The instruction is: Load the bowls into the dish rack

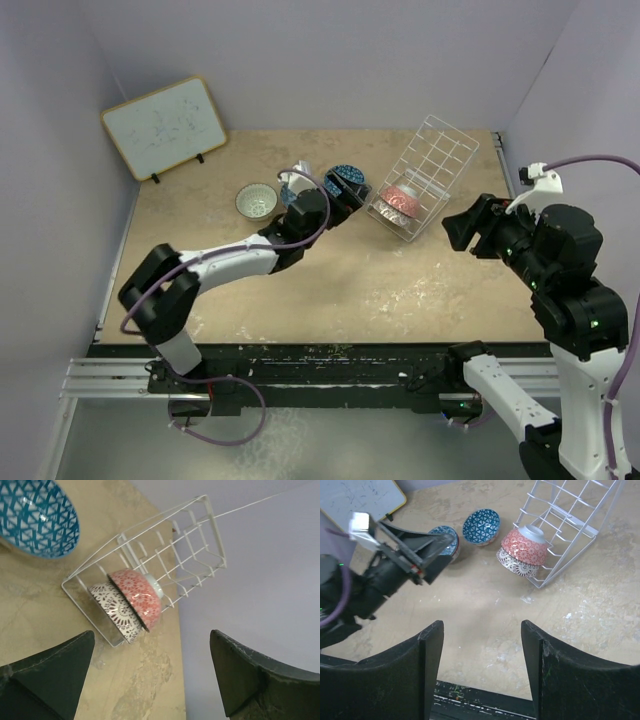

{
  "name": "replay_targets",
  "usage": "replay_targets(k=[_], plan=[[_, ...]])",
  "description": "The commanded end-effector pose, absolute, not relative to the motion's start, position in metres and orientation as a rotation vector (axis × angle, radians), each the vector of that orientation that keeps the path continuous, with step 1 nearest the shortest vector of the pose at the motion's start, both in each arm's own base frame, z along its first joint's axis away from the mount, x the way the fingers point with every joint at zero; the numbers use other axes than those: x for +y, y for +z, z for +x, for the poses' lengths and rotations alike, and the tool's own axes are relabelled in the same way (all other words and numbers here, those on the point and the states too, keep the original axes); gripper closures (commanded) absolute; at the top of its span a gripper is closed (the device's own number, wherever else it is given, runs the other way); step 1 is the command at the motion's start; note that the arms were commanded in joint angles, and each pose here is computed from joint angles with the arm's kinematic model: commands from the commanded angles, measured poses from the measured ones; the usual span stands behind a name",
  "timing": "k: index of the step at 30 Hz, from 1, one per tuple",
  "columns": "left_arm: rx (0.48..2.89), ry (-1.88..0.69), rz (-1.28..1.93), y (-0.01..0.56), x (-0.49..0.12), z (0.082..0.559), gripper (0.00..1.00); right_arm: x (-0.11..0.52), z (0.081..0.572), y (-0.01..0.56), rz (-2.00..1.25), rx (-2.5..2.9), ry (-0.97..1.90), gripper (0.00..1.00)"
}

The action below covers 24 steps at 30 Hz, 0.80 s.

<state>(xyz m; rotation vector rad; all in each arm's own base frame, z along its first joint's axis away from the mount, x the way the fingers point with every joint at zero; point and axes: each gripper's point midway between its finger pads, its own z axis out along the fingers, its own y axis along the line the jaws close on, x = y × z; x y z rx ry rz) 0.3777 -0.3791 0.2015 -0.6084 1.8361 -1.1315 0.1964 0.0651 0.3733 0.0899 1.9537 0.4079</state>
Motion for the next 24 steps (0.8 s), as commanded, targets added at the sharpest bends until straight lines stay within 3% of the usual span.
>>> replay_targets(k=[1, 7, 14, 19, 24], plan=[[1.801, -0.928, -0.365, 0.25, -0.343, 0.365, 0.01, 0.063, 0.21, 0.386, 0.122, 1.894, 0.398, 0.34], [1.766, -0.771, -0.174, 0.27, -0.301, 0.339, 0.01, 0.067, 0.229, 0.377, 0.151, 1.915, 0.4, 0.33], [1.783, -0.435, 0.075, 0.277, -0.266, 0.347, 0.01, 0.076, 0.251, 0.371, 0.169, 1.917, 0.433, 0.33], [1.867, -0.253, 0.241, 0.247, -0.256, 0.364, 0.01, 0.077, 0.259, 0.371, 0.161, 1.924, 0.427, 0.33], [1.949, -0.182, 0.502, 0.208, -0.271, 0.382, 0.08, 0.078, 0.261, 0.373, 0.146, 1.919, 0.425, 0.34]])
